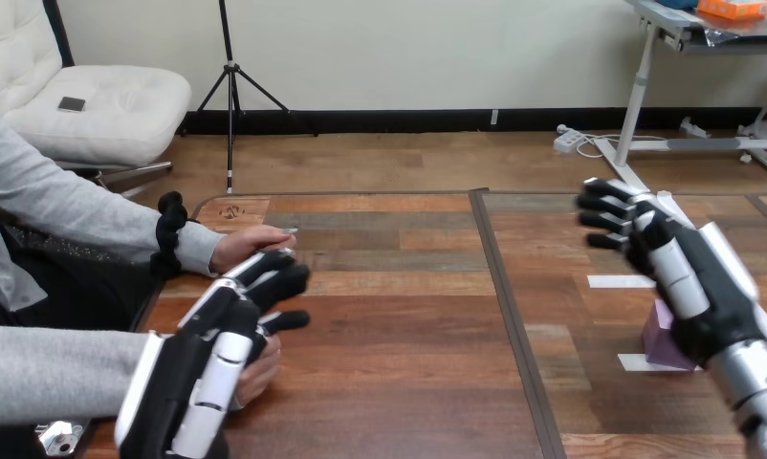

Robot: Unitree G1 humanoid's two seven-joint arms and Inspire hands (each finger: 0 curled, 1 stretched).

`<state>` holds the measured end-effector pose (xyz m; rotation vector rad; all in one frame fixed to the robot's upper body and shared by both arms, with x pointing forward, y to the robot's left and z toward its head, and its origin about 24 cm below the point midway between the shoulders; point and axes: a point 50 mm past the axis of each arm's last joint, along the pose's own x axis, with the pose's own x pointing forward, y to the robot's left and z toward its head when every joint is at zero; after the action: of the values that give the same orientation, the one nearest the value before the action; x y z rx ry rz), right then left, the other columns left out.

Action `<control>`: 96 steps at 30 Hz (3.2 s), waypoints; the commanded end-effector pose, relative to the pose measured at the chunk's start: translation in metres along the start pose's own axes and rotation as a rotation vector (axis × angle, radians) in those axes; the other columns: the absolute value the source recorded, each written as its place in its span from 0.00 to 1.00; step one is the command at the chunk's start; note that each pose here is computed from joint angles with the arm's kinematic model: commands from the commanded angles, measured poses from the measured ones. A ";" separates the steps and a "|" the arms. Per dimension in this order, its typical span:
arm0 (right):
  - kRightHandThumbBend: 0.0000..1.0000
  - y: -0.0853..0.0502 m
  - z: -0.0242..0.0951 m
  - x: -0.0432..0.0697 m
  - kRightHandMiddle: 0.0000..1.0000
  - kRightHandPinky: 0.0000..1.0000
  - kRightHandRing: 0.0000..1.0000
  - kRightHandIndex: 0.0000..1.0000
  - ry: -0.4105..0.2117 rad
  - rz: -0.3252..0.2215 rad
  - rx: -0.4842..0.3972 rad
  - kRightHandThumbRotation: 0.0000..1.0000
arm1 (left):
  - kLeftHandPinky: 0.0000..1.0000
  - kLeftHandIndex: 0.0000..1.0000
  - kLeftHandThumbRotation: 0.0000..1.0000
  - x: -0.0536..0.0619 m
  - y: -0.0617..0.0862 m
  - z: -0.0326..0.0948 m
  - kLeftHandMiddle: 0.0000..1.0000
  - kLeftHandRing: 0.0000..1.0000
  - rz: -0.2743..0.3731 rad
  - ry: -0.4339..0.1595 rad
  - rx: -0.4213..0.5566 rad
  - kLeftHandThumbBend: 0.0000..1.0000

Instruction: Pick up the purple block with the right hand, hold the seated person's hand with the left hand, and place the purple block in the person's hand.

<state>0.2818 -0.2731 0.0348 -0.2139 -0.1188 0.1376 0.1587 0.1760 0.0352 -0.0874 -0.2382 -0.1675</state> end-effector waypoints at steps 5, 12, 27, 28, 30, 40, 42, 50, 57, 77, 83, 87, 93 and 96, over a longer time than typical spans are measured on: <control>0.85 -0.023 0.022 0.024 0.84 0.85 0.86 0.84 -0.051 -0.055 -0.107 0.86 | 0.75 0.78 0.81 0.012 0.001 0.006 0.78 0.82 -0.008 -0.081 -0.013 0.64; 0.79 -0.032 0.022 0.025 0.85 0.85 0.86 0.84 -0.009 -0.084 -0.190 0.87 | 0.76 0.78 0.80 0.012 0.001 0.007 0.78 0.82 -0.003 -0.076 -0.012 0.66; 0.86 -0.049 0.016 0.025 0.86 0.82 0.87 0.84 0.105 -0.140 -0.281 0.79 | 0.75 0.78 0.79 0.011 0.001 0.009 0.78 0.81 -0.004 -0.075 0.005 0.63; 0.86 -0.049 0.016 0.025 0.86 0.82 0.87 0.85 0.110 -0.142 -0.277 0.77 | 0.75 0.78 0.79 0.012 0.001 0.009 0.78 0.81 -0.005 -0.076 0.007 0.62; 0.88 -0.051 0.013 0.024 0.87 0.82 0.88 0.85 0.133 -0.148 -0.278 0.73 | 0.74 0.78 0.80 0.012 0.002 0.009 0.78 0.80 -0.004 -0.089 0.016 0.61; 0.93 -0.052 0.004 0.020 0.88 0.83 0.89 0.87 0.214 -0.134 -0.297 0.60 | 0.71 0.78 0.81 0.013 0.002 0.007 0.77 0.79 -0.009 -0.100 0.010 0.59; 0.94 -0.053 0.001 0.018 0.88 0.83 0.89 0.87 0.240 -0.127 -0.310 0.58 | 0.71 0.78 0.81 0.013 0.002 0.007 0.77 0.79 -0.011 -0.101 0.013 0.60; 0.98 -0.052 -0.010 0.013 0.87 0.81 0.87 0.88 0.318 -0.125 -0.328 0.51 | 0.70 0.78 0.82 0.013 0.001 0.008 0.77 0.79 -0.014 -0.095 0.012 0.61; 1.00 -0.051 -0.019 0.009 0.90 0.82 0.89 0.91 0.403 -0.109 -0.365 0.49 | 0.70 0.78 0.82 0.013 0.002 0.008 0.77 0.79 -0.014 -0.098 0.013 0.60; 1.00 -0.047 -0.032 0.003 0.98 0.87 0.97 0.94 0.540 -0.046 -0.439 0.39 | 0.68 0.78 0.85 0.011 0.003 0.012 0.77 0.78 -0.013 -0.088 0.042 0.61; 1.00 -0.046 -0.034 0.003 1.00 0.88 0.99 0.95 0.556 -0.024 -0.445 0.33 | 0.66 0.78 0.87 0.011 0.003 0.012 0.77 0.78 -0.019 -0.090 0.035 0.59; 1.00 -0.046 -0.035 0.003 1.00 0.89 1.00 0.96 0.575 -0.009 -0.461 0.31 | 0.66 0.78 0.87 0.012 0.003 0.012 0.77 0.78 -0.017 -0.095 0.032 0.60; 1.00 -0.045 -0.035 0.003 0.99 0.89 0.98 0.95 0.584 -0.001 -0.499 0.29 | 0.65 0.78 0.87 0.012 0.003 0.012 0.77 0.78 -0.018 -0.095 0.041 0.60; 1.00 -0.045 -0.037 0.003 0.99 0.90 0.99 0.95 0.600 0.000 -0.476 0.26 | 0.65 0.78 0.87 0.012 0.003 0.014 0.77 0.78 -0.016 -0.089 0.045 0.60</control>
<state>0.2904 -0.3214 0.0058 -0.7027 0.4183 0.0417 0.1594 0.1812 0.0352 -0.0545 -0.2484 -0.1714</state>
